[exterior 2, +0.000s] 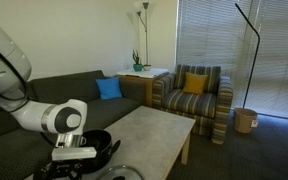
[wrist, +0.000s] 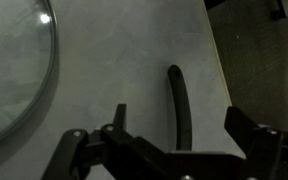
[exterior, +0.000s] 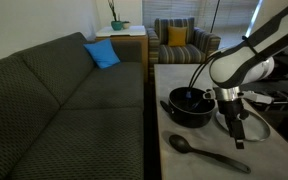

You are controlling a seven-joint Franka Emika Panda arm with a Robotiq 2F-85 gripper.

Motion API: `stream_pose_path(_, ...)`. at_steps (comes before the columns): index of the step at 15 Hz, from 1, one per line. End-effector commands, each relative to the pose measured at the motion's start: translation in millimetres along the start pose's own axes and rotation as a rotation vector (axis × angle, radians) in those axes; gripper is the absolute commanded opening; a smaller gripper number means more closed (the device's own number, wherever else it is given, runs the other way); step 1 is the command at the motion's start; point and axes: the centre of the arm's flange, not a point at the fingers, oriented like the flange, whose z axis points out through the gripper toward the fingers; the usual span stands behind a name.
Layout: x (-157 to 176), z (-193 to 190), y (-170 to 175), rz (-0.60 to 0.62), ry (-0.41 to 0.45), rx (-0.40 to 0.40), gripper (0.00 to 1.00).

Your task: Remove the black spoon from the pot and put it on the table

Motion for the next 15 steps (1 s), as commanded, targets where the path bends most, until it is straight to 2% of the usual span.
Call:
stream_pose_path(1,7,-24,-6,0.043,-0.055,-0.05,1.0)
stream_pose_path(15,22,-93,-63,0.183,-0.157,-0.2,1.0)
